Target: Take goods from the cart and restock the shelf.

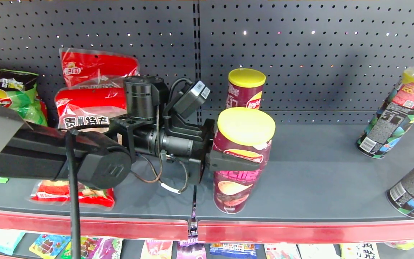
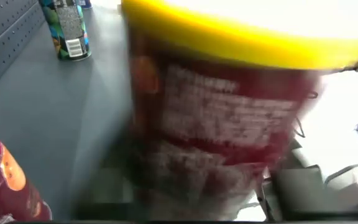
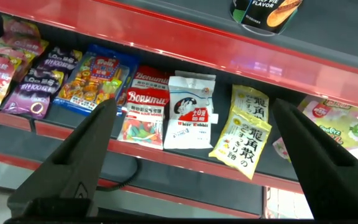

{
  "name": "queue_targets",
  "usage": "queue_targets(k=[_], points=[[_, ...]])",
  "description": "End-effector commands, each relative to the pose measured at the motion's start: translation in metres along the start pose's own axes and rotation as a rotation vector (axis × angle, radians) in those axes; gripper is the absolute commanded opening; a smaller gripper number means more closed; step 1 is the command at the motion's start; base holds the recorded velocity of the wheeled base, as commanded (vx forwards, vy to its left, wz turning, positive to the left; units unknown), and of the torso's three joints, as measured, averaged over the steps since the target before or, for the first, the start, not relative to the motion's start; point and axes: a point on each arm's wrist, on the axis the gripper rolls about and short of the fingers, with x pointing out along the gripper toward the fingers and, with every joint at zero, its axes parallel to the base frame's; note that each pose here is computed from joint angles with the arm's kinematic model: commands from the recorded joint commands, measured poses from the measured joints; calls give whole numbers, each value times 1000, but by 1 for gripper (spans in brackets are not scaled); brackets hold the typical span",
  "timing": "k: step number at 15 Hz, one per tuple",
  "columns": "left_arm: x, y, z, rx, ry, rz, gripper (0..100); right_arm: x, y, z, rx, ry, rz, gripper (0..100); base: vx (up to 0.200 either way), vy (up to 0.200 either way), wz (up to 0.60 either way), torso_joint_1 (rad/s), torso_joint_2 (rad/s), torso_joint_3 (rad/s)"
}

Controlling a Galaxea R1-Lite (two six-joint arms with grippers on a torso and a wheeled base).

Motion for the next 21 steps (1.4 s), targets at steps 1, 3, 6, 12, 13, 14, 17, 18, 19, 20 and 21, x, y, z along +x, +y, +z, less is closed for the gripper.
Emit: queue_targets(k=[1,3,6,12,13,14,17,18,19,20,21], points=[[3,-1,1,2,-1,-6,0,0,0,0,-1,2,1,100,0,0,0,0,0,0],[6,-3,1,3,-1,-14,0,0,0,0,-1,2,1,100,0,0,0,0,0,0],[7,-3,2,6,3,23,0,0,0,0,-1,0,1,100,0,0,0,0,0,0],[2,-7,11,-4,10,184,0,0,0,0,1,0,1,100,0,0,0,0,0,0],[2,-8,13,-1,9,187,0,0,0,0,1,2,1,100,0,0,0,0,0,0],[0,-11,14,-1,10,191,0,0,0,0,-1,0,1,100,0,0,0,0,0,0],[-5,-23,8,-28,28,210,0,0,0,0,1,0,1,100,0,0,0,0,0,0],[-5,-23,7,-22,26,218,0,0,0,0,1,0,2,100,0,0,0,0,0,0],[-4,-22,7,-5,16,227,0,0,0,0,1,0,2,100,0,0,0,0,0,0],[-3,-21,6,3,11,235,0,0,0,0,1,1,3,100,0,0,0,0,0,0],[-3,-21,4,4,10,237,0,0,0,0,1,0,1,100,0,0,0,0,0,0]])
